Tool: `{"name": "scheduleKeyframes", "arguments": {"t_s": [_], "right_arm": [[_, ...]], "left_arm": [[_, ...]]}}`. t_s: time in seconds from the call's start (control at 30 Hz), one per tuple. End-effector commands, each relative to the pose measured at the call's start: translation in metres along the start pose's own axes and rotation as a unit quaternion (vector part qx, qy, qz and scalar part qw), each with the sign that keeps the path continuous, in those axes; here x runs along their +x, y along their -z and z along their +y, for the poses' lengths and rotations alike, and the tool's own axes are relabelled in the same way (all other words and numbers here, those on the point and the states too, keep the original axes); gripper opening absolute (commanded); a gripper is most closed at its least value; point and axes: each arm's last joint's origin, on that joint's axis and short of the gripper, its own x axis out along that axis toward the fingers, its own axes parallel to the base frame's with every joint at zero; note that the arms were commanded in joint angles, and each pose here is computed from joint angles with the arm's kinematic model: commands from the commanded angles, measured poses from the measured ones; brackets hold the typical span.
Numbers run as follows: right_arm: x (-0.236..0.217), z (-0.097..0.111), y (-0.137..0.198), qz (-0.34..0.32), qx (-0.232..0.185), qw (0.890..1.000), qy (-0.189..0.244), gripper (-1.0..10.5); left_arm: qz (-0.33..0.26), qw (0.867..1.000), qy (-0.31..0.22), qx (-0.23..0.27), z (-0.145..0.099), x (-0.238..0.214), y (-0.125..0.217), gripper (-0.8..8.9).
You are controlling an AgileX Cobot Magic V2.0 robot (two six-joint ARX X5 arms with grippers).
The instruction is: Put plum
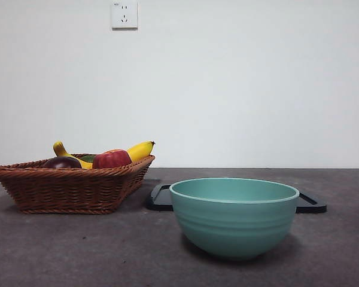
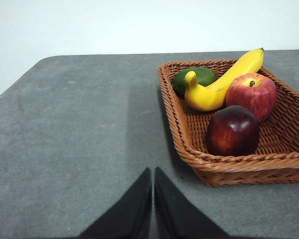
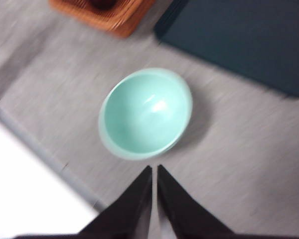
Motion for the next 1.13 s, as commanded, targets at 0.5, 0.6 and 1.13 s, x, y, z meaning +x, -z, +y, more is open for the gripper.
{"name": "scheduleKeyframes", "arguments": {"t_s": [0.5, 0.6, 1.13], "right_arm": [[0.013, -0.061, 0.037, -0.323, -0.032, 0.925, 0.196, 0.1], [0.023, -0.069, 0.053, -0.355, -0.042, 0.909, 0.214, 0.1], [0.058, -0.088, 0.099, -0.376, -0.039, 0.895, 0.238, 0.1]], "left_arm": [[0.014, 1.0, 0.0, -0.003, 0.0, 0.002, 0.007, 0.07], [0.014, 1.0, 0.0, -0.003, 0.0, 0.002, 0.007, 0.07], [0.014, 1.0, 0.0, -0.003, 0.0, 0.002, 0.007, 0.07]]}}
